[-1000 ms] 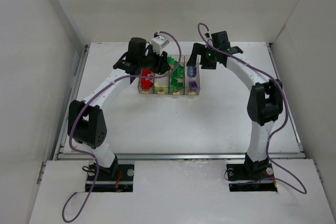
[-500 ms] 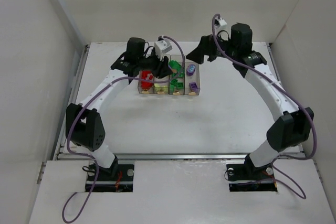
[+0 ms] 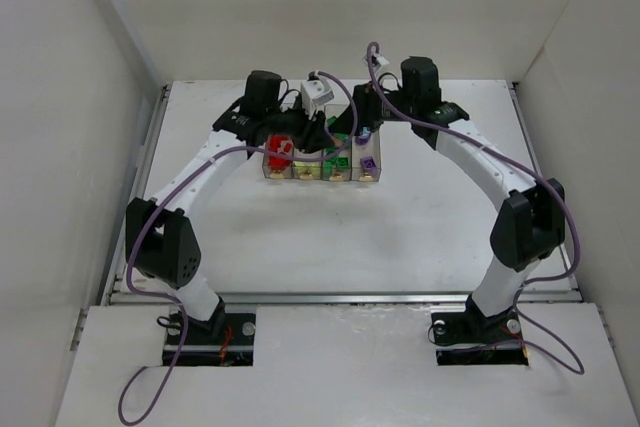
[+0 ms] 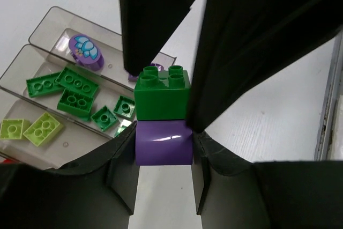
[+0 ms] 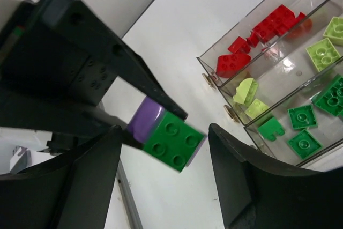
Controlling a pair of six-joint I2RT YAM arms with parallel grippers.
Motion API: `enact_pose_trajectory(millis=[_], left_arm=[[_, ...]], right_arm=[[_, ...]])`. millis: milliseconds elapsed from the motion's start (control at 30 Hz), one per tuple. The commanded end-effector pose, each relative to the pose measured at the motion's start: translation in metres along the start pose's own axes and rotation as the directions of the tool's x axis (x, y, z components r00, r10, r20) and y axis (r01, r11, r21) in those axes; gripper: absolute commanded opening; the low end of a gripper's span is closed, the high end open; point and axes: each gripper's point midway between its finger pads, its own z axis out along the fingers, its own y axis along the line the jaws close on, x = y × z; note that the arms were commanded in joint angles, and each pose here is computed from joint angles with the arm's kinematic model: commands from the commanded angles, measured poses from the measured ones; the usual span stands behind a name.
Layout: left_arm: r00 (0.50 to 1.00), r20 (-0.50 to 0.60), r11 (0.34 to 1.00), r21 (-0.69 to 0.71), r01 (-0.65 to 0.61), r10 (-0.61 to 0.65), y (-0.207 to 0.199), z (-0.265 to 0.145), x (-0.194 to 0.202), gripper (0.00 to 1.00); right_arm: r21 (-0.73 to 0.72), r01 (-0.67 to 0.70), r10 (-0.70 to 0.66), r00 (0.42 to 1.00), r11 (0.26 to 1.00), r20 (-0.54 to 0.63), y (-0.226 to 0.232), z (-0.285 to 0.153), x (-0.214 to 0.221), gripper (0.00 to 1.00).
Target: Sort the legos into containers by color
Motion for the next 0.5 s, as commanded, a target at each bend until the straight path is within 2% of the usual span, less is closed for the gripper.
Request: enact_pose_trajectory(millis=[0, 167, 233, 267, 333, 400, 467], left_arm=[[0.989, 0.101, 0.993, 0.036, -0.111, 0.107, -0.017, -0.011, -0.043, 0.00], [0.990, 0.095, 0.994, 0.039, -0.104, 0.100, -0.019, -0.012, -0.039, 0.00], [0.990, 0.095, 0.994, 0.039, -0.104, 0.100, -0.019, -0.012, -0.039, 0.00], [0.991, 0.095, 0.995, 0.040, -0.095, 0.091, -0.020, -0.012, -0.039, 0.00], [0.991, 0.095, 0.995, 0.040, -0.095, 0.091, -0.020, -0.012, -0.039, 0.00], [0.990, 0.098, 0.994, 0.029, -0.101, 0.098, -0.020, -0.014, -0.041, 0.00], [0.991, 0.095, 0.995, 0.020, -0.100, 0.098, -0.018, -0.015, -0.041, 0.00]], right_arm=[[-0.012, 0.032, -0.031, 0.998, 0.999, 0.052, 0.009, -0.001, -0.022, 0.70], [0.063, -0.010, 0.006, 0.998, 0.998, 0.062, -0.006, -0.001, -0.015, 0.69], [0.062, -0.019, 0.016, 0.998, 0.998, 0.063, -0.005, -0.001, -0.015, 0.66], [0.062, -0.020, 0.016, 0.998, 0.998, 0.063, -0.005, -0.001, -0.015, 0.56], [0.029, -0.019, 0.017, 0.999, 0.999, 0.048, -0.001, 0.001, -0.014, 0.42], [0.020, -0.028, 0.027, 0.999, 0.999, 0.045, 0.001, 0.000, -0.013, 0.35], [0.011, -0.027, 0.027, 0.999, 1.000, 0.041, 0.002, 0.000, -0.013, 0.41]])
